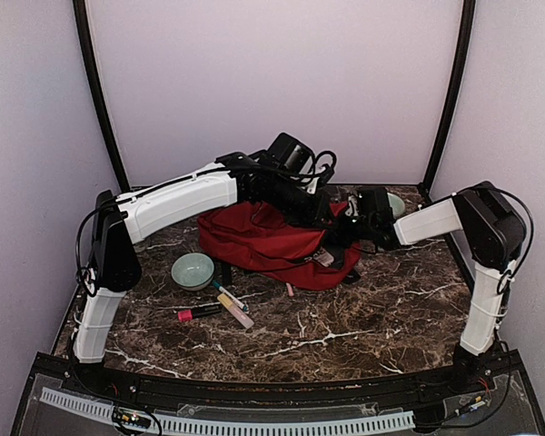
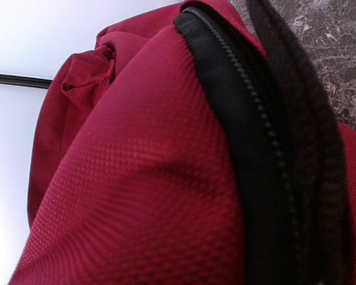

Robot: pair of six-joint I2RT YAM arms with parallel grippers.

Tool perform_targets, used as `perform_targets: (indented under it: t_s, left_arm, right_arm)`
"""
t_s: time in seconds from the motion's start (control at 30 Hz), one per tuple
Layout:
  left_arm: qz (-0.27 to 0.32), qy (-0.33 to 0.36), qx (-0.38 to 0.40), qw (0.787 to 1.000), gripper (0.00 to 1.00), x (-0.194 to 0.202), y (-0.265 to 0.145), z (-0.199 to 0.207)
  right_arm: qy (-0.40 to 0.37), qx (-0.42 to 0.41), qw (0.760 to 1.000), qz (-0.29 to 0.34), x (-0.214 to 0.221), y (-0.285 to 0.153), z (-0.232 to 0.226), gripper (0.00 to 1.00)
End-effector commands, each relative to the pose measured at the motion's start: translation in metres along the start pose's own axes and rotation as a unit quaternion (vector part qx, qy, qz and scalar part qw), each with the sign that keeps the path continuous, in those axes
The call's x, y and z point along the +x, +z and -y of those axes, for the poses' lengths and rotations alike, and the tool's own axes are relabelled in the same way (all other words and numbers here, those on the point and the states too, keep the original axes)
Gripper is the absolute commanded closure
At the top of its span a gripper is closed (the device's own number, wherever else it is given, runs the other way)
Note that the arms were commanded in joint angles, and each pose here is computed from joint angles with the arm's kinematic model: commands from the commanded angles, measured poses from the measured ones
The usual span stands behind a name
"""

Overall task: Pack the student bag
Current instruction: Place the book in the largest pocket of the bag.

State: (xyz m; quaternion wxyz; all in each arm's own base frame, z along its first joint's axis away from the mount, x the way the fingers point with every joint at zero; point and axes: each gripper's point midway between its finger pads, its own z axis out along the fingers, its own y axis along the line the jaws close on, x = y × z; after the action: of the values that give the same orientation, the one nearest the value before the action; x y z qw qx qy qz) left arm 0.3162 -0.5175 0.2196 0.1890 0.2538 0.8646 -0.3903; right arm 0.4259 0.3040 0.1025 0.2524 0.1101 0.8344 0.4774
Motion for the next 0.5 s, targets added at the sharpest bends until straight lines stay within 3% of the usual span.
perform_targets:
  t_s: [0.0, 0.3, 0.4, 0.47]
  left_arm:
    - [0.028, 0.056, 0.081, 0.995, 1.00, -0.016, -0.024, 0.057]
    - [0.019, 0.070, 0.089, 0.993, 1.00, -0.011, -0.021, 0.057]
    - [0.017, 0.071, 0.076, 0.994, 1.00, -0.009, -0.019, 0.051]
    - [0.014, 0.072, 0.066, 0.995, 1.00, -0.007, -0.018, 0.047]
  right_arm:
    - [-0.041, 0.048, 0.998, 0.003, -0.008, -0.002, -0.002, 1.00]
    - [-0.084, 0.085, 0.993, 0.003, -0.004, -0.042, -0.015, 0.70]
    - [-0.095, 0.086, 0.992, -0.004, 0.000, -0.056, -0.022, 0.45]
    - [-0.097, 0.085, 0.992, -0.014, 0.005, -0.064, -0.026, 0.33]
